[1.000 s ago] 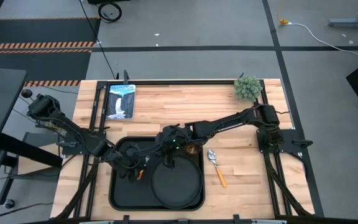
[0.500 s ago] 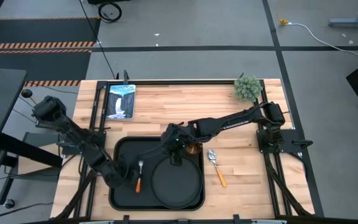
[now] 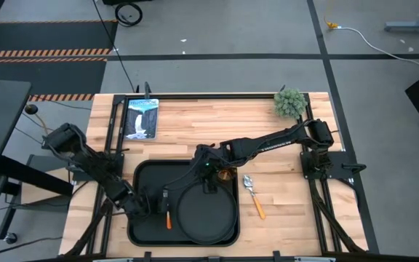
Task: Pick and place plate/cup/fork/spoon on tray
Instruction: Put the orange fork on the black tray to the left of the black tray, then put the yellow spoon to the left of the orange fork on the black tray
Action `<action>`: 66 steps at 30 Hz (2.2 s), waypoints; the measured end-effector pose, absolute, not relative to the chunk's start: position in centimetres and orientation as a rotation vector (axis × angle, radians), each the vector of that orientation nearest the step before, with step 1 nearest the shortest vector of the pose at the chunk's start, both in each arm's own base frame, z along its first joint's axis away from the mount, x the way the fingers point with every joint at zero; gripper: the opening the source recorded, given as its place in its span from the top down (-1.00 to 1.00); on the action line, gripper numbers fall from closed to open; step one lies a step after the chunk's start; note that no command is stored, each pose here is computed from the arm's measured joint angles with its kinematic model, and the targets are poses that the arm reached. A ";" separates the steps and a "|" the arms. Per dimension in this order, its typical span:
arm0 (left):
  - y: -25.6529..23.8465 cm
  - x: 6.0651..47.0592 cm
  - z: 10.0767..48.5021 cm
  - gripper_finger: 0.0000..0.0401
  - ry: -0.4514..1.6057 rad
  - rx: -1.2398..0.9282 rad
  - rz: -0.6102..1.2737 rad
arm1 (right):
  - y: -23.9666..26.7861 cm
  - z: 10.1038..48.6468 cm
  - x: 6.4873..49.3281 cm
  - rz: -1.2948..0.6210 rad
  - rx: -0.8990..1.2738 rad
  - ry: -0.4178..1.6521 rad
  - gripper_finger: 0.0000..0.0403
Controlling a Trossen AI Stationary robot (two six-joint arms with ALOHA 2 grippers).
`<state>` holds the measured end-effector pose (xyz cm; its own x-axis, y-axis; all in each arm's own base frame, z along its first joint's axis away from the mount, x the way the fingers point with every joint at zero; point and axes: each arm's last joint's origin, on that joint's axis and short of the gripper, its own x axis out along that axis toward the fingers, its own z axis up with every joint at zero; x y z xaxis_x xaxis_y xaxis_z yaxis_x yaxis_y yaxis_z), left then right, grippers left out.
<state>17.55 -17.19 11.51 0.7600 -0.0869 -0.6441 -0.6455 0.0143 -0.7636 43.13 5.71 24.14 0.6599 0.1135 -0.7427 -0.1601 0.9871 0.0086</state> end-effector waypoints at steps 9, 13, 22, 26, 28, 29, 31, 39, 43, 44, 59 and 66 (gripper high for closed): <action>-17.1 17.4 11.2 0.76 0.680 -1.514 0.504 | 5.9 24.1 43.1 0.165 -0.073 0.834 0.23; -17.1 17.3 11.1 0.66 0.700 -1.479 0.494 | 6.3 24.2 43.1 0.172 -0.074 0.832 0.23; -17.2 17.3 11.1 0.44 0.764 -1.326 0.425 | 7.1 24.2 42.9 0.188 -0.073 0.832 0.23; -17.2 17.2 11.1 0.34 0.788 -1.314 0.421 | 7.4 24.3 43.0 0.189 -0.061 0.818 0.23; -17.2 17.2 11.1 0.31 0.802 -1.308 0.408 | 7.6 24.3 42.9 0.193 -0.062 0.818 0.23; -17.3 17.2 11.1 0.30 0.809 -1.307 0.402 | 7.7 24.3 42.9 0.195 -0.063 0.818 0.23; -17.3 17.2 11.1 0.29 0.814 -1.305 0.398 | 7.8 24.3 42.9 0.198 -0.064 0.817 0.23; -17.4 17.3 11.3 0.28 0.814 -1.239 0.366 | 7.9 24.3 42.9 0.194 -0.056 0.819 0.23; -17.5 17.9 11.8 0.28 0.823 -1.181 0.331 | 8.0 24.3 42.9 0.197 -0.057 0.818 0.23; -17.5 17.9 11.9 0.28 0.831 -1.172 0.324 | 8.0 24.3 42.9 0.197 -0.057 0.818 0.23; -16.2 17.1 14.7 0.38 0.838 -1.089 0.282 | 7.9 24.6 42.4 0.184 -0.044 0.845 0.23; -14.3 16.3 16.6 0.42 0.854 -0.911 0.230 | 6.2 27.1 40.8 0.029 -0.058 0.851 0.23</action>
<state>16.31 -14.28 16.57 0.6584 -0.1664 -0.7341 -0.5130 0.6144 -0.5994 40.81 6.24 27.12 0.6589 0.0028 -0.7523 -0.0489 0.9980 -0.0391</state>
